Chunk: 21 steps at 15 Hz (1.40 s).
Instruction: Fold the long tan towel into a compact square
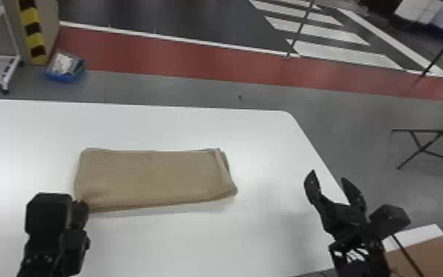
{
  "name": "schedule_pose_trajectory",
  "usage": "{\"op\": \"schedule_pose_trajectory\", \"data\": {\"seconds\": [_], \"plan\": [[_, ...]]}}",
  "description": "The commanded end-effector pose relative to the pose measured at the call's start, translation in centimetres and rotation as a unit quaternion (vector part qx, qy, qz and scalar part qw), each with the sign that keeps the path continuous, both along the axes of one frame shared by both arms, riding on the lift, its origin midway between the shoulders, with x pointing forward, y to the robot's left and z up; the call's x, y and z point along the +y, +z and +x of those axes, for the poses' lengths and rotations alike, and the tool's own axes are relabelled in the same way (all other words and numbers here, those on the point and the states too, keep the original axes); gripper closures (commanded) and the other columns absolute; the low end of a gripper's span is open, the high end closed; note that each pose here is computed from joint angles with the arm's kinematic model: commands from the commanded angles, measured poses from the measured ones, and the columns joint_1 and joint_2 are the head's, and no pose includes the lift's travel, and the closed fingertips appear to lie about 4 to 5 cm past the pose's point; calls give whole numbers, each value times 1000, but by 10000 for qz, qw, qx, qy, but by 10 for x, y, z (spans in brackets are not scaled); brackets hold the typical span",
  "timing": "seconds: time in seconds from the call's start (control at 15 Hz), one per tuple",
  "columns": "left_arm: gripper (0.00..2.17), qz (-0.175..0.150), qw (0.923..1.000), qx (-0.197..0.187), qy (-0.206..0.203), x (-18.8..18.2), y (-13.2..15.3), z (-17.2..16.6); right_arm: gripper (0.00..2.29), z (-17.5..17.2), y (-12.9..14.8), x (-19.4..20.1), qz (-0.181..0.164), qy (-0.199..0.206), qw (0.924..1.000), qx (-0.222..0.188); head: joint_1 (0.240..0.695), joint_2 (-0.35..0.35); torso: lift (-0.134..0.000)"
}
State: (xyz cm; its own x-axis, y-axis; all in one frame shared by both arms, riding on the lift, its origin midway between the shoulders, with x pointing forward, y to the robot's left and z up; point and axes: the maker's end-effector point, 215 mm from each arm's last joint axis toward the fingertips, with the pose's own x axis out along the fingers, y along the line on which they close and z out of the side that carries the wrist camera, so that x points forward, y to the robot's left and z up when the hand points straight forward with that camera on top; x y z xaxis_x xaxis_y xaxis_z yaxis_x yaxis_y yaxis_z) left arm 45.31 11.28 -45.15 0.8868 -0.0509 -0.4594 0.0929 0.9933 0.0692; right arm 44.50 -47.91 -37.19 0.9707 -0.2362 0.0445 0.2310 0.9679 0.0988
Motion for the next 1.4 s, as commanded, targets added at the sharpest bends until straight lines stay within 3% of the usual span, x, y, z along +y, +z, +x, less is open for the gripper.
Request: {"op": "schedule_pose_trajectory", "data": {"seconds": [0.0, 0.2, 0.33, 0.53, 0.67, 0.8, 0.93, 1.07, 1.13, 1.27, 1.33], "plan": [[1352, 29, 10000, 37, -29, -1, 4, -2, 97, 1, 2, 1, -2, 8, 10000, -14, 695, -350, -124], [1335, -11, 10000, 14, -31, -2, 10, -6, 97, 5, 7, 7, 6, 65, 10000, -40, 695, -350, -124], [599, -12, 9999, -101, 37, 2, 19, -4, 97, 8, 7, 12, 30, 101, 9999, -36, 695, -350, -124], [508, 72, 9996, -275, 88, 16, 43, -7, 97, 16, 12, 28, 52, 229, 9997, -58, 695, -350, -124], [188, 130, 9990, -399, 167, 26, 55, -6, 97, 17, 13, 30, 50, 250, 9997, -54, 695, -350, -124], [151, -133, 9956, -919, 157, 19, 80, 13, 97, 23, 9, 39, 98, 330, 9994, 9, 695, -350, -124], [215, -454, 9947, -895, -220, -7, 74, 33, 93, 31, 7, 48, 109, 428, 9990, 72, 695, -350, -124], [542, -420, 9944, -877, -421, -30, 65, 54, 93, 34, 4, 55, 155, 519, 9983, 203, 695, -350, -124], [937, -436, 9941, -806, -587, -40, 57, 62, 93, 33, 7, 58, 158, 548, 9981, 218, 695, -350, -124], [2020, -473, 9942, -654, -712, -51, 43, 69, 93, 30, 4, 63, 206, 614, 9972, 377, 695, -350, -124], [2128, -508, 9935, -588, -833, -55, 37, 69, 93, 31, -2, 65, 237, 653, 9964, 488, 695, -350, -124]]}}
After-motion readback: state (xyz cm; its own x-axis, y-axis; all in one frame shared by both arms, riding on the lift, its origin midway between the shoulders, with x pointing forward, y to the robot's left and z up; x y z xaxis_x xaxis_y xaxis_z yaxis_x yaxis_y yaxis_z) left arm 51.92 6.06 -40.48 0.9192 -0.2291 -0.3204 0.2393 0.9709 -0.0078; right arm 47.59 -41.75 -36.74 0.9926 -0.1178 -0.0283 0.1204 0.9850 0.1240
